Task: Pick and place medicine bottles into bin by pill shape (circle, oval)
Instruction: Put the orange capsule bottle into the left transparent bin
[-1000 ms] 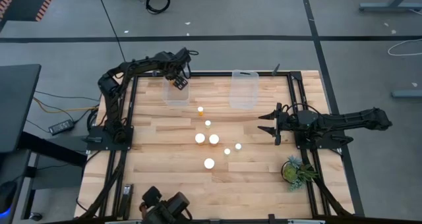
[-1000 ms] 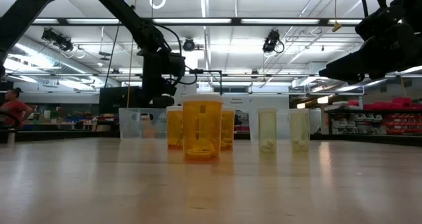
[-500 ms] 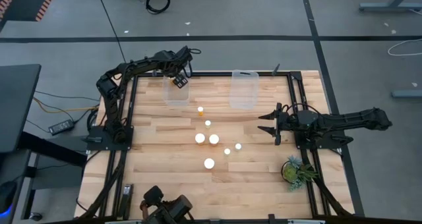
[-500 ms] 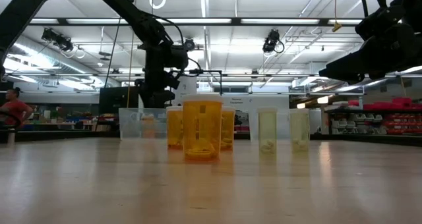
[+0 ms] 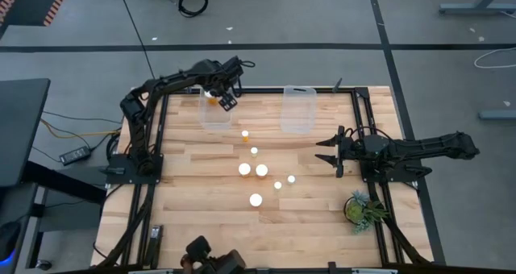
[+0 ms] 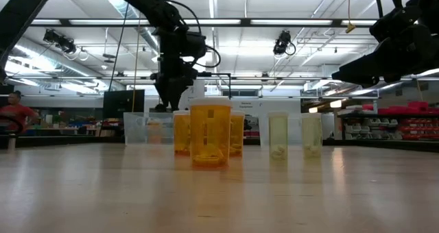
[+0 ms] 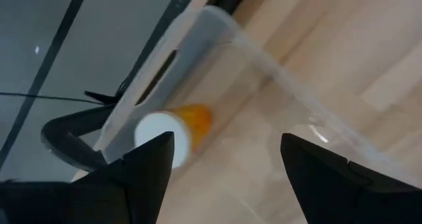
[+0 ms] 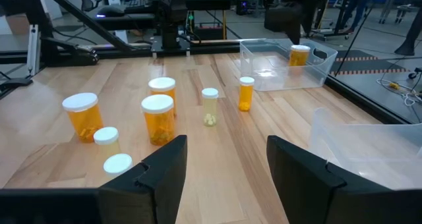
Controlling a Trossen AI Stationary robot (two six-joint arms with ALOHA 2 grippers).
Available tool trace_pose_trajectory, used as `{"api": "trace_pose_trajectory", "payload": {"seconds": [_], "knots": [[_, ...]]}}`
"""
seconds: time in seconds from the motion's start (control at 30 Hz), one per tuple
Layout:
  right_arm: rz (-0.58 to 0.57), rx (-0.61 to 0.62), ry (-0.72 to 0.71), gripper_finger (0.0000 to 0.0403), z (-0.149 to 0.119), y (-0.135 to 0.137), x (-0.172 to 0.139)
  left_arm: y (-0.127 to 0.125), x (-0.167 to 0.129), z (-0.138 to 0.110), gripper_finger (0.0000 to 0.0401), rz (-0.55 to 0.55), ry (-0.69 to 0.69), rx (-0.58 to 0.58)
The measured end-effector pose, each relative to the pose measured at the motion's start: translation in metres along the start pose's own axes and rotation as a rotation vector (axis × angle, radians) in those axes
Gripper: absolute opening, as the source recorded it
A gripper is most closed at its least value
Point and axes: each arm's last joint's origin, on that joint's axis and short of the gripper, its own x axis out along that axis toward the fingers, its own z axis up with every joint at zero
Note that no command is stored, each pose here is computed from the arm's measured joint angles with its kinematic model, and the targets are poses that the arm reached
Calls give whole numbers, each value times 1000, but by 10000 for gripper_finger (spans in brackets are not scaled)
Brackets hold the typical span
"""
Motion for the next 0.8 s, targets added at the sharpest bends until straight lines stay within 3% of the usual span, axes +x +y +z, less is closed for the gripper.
{"api": "trace_pose_trajectory", "payload": {"seconds": [0.8], "knots": [[0, 0, 0, 216, 0, 0, 0, -67, -29, -2, 288, -140, -42, 151]]}}
